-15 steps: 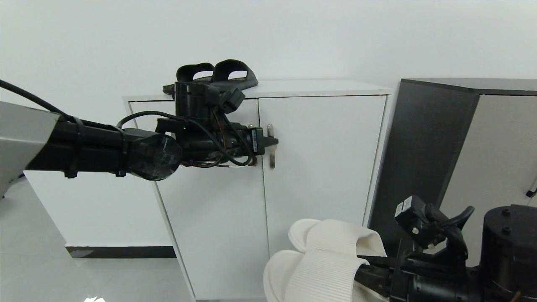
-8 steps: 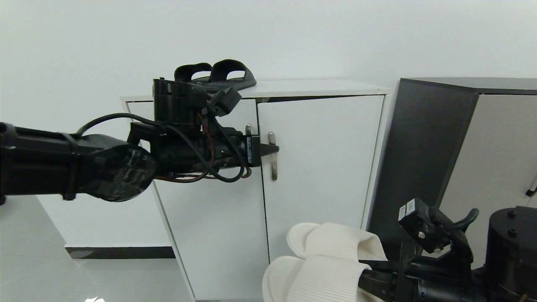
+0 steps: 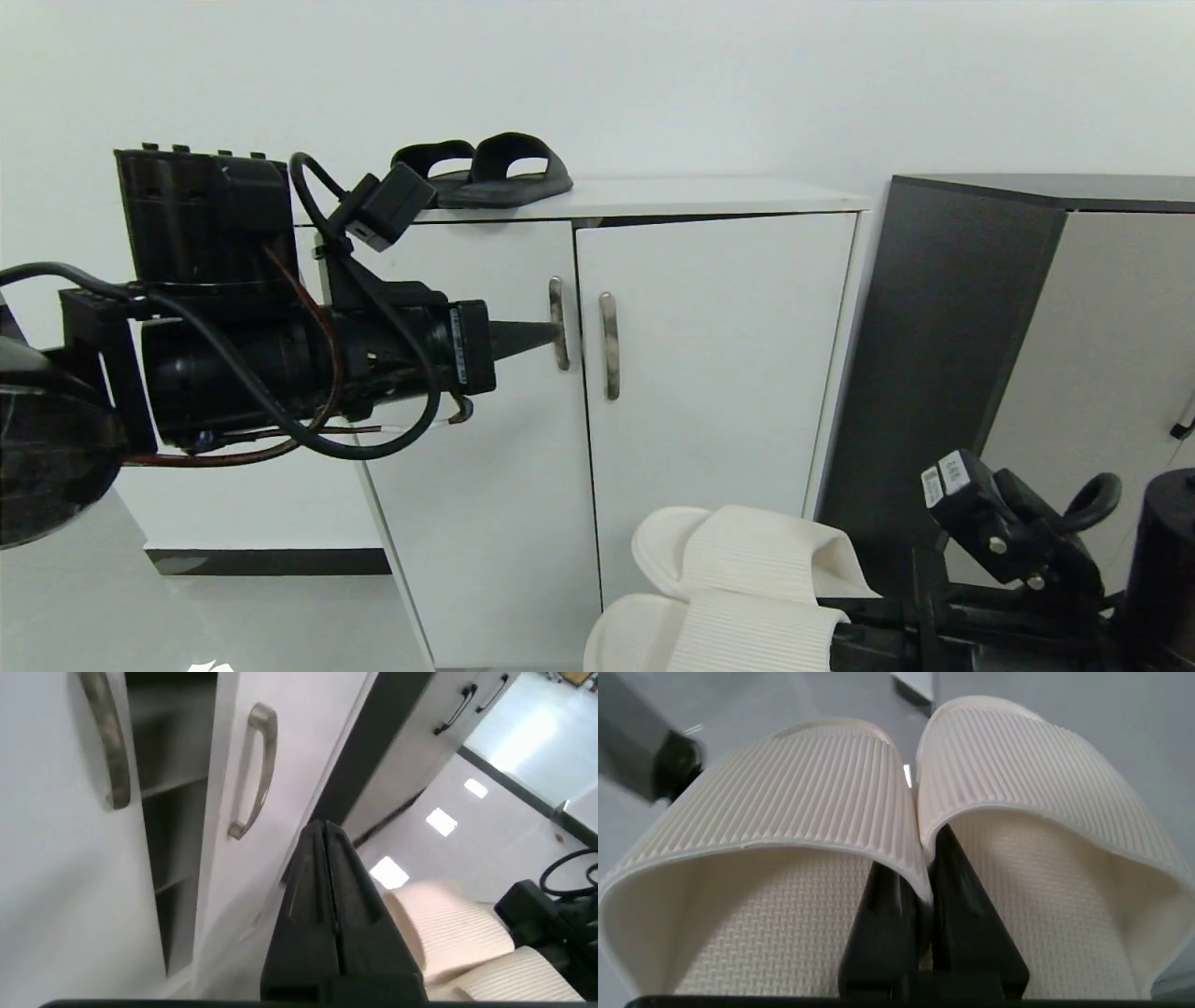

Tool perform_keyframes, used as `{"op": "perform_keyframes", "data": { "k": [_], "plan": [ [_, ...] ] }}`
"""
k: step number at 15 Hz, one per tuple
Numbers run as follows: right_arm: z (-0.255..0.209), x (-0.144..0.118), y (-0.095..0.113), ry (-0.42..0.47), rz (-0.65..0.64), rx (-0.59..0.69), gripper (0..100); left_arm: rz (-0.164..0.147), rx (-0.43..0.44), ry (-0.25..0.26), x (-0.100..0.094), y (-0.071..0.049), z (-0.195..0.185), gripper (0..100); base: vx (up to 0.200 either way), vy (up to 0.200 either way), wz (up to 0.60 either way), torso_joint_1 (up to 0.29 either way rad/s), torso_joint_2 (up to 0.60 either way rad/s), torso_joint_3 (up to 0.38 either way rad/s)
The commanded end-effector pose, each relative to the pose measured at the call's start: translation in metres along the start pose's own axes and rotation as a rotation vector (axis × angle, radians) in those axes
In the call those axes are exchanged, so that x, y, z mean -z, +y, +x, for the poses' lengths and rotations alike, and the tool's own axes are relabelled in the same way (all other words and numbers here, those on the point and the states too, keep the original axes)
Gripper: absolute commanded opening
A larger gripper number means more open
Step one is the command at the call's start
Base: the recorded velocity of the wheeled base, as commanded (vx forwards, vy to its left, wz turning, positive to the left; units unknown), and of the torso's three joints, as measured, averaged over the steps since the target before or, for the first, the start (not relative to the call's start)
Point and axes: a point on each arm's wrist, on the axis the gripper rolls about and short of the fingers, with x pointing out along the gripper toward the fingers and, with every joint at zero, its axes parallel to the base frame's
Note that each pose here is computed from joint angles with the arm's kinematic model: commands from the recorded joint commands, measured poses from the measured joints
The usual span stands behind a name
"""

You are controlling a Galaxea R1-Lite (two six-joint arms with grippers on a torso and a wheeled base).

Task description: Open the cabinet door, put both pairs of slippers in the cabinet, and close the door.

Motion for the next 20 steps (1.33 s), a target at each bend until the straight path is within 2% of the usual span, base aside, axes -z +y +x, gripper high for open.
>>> {"op": "perform_keyframes", "data": {
  "k": [1, 3, 5, 7, 9, 11, 12, 14, 16, 17, 19, 20],
  "plan": [
    [-0.007, -0.001, 0.003, -0.016, -0.013, -0.014, 0, -0.005, -0.038, -0.031, -0.01, 0.014, 0.004, 0, 0.0, 0.0, 0.0, 0.0, 0.0, 0.0],
    [-0.007, -0.001, 0.003, -0.017, -0.015, -0.015, 0, -0.003, -0.069, -0.058, -0.014, 0.037, 0.025, 0, 0.0, 0.0, 0.0, 0.0, 0.0, 0.0],
    [-0.008, 0.002, 0.003, -0.005, -0.019, -0.027, 0, 0.017, -0.1, -0.129, -0.014, 0.062, 0.051, 0, 0.0, 0.0, 0.0, 0.0, 0.0, 0.0],
    [-0.01, 0.003, 0.004, 0.0, -0.046, -0.054, 0, 0.001, -0.122, -0.129, -0.013, 0.071, 0.064, 0, 0.0, 0.0, 0.0, 0.0, 0.0, 0.0],
    [-0.01, 0.003, 0.004, 0.001, -0.046, -0.055, 0, -0.001, -0.111, -0.117, -0.01, 0.072, 0.075, 0, 0.0, 0.0, 0.0, 0.0, 0.0, 0.0],
    [-0.01, 0.004, 0.004, 0.003, -0.045, -0.055, 0, 0.004, -0.087, -0.112, -0.009, 0.066, 0.082, 0, 0.0, 0.0, 0.0, 0.0, 0.0, 0.0],
    [-0.011, 0.005, 0.006, 0.008, -0.047, -0.065, 0, 0.014, -0.078, -0.124, -0.011, 0.059, 0.086, 0, 0.0, 0.0, 0.0, 0.0, 0.0, 0.0],
    [-0.013, 0.007, 0.012, 0.012, -0.053, -0.091, 0, 0.023, -0.101, -0.135, -0.01, 0.049, 0.094, 0, 0.0, 0.0, 0.0, 0.0, 0.0, 0.0],
    [-0.013, 0.008, 0.014, 0.016, -0.052, -0.101, 0, 0.029, -0.133, -0.136, -0.004, 0.037, 0.099, 0, -0.2, 0.0, 0.0, 0.007, 0.0, 0.002],
    [-0.014, 0.009, 0.015, 0.019, -0.052, -0.104, 0, 0.036, -0.157, -0.145, 0.004, 0.026, 0.094, 0, -0.2, 0.0, 0.0, 0.007, 0.01, -0.002],
    [-0.016, 0.011, 0.021, 0.021, -0.06, -0.132, 0, 0.099, -0.077, -0.166, 0.026, -0.007, 0.073, 0, -0.2, 0.0, 0.0, -0.002, 0.0, -0.002],
    [-0.015, 0.011, 0.023, 0.022, -0.062, -0.143, 0, 0.11, -0.039, -0.161, 0.033, -0.022, 0.066, 0, -0.2, 0.0, 0.0, -0.002, 0.01, -0.002]
  ]
}}
